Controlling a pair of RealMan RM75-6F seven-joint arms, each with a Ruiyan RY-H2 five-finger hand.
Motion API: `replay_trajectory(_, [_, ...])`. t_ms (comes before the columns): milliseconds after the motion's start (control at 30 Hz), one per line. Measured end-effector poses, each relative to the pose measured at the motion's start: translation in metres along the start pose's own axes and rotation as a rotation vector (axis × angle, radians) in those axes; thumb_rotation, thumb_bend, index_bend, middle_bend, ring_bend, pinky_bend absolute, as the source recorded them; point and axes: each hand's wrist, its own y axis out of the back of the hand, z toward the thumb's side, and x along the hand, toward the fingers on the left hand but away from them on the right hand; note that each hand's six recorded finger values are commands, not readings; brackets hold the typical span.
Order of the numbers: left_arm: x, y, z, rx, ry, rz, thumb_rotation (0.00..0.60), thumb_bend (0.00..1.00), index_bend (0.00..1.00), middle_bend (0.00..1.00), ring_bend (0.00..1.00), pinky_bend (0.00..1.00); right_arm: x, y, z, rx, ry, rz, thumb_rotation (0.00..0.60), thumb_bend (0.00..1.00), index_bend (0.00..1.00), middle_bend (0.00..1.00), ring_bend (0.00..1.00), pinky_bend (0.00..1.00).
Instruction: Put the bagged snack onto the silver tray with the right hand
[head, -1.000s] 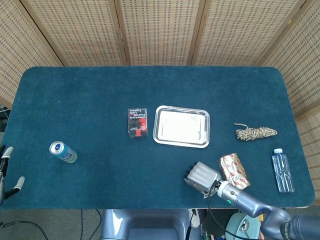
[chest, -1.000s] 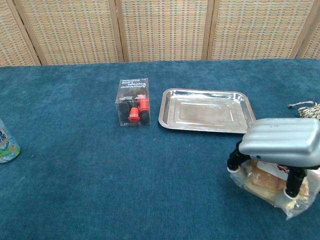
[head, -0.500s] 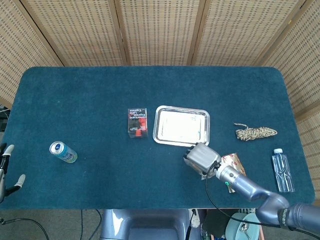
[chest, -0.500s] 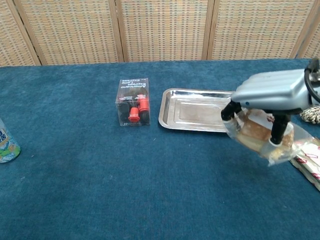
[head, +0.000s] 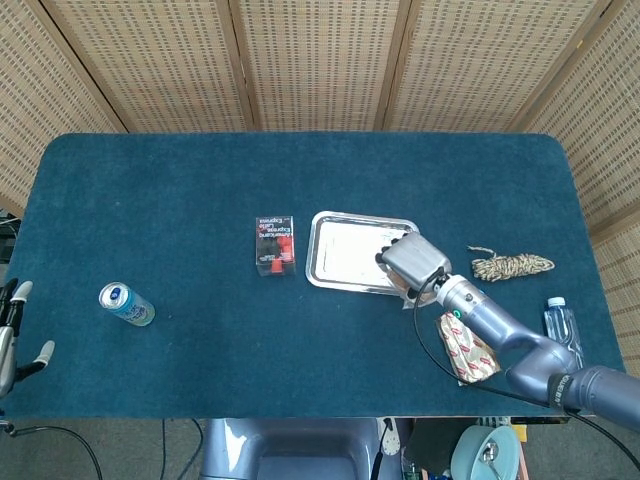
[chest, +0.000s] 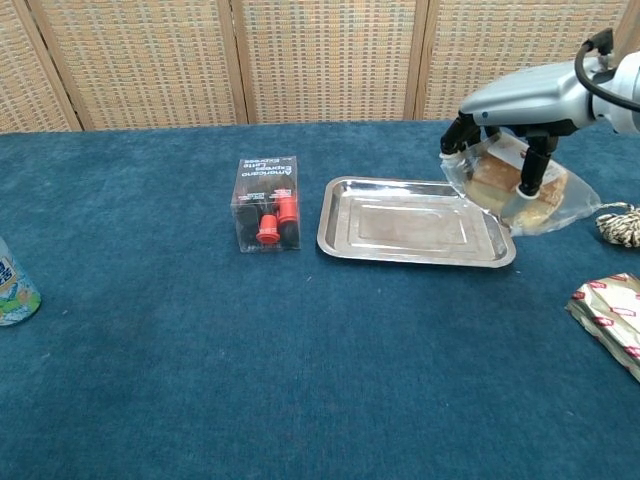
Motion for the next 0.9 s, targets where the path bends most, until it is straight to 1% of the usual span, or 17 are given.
replay_trajectory(167, [0.005,-0.001,-0.001,-0.005,0.01,-0.01,0.6,0.32,0.0,0.0,0.0,0.0,-0.016,0.002,-0.007,0.002,-0.005,0.012,0.6,0.19,0.61,0.66,0.54,0.7])
replay_trajectory(533, [0.019,-0.004,-0.009,-0.011,0.039,-0.032,0.6,0.32,0.0,0.0,0.0,0.0,-0.05,-0.002,-0.013,-0.01,-0.001,0.039,0.6,0.19,0.61,0.66,0.54,0.7])
replay_trajectory(733, [0.027,-0.005,-0.014,-0.021,0.047,-0.046,0.6,0.32,0.0,0.0,0.0,0.0,-0.072,0.003,-0.009,-0.007,0.012,0.04,0.6,0.19,0.61,0.66,0.54,0.7])
replay_trajectory(900, [0.031,-0.008,-0.021,-0.029,0.058,-0.056,0.6,0.32,0.0,0.0,0.0,0.0,-0.086,0.001,-0.005,-0.004,0.022,0.054,0.6,0.19,0.61,0.66,0.54,0.7])
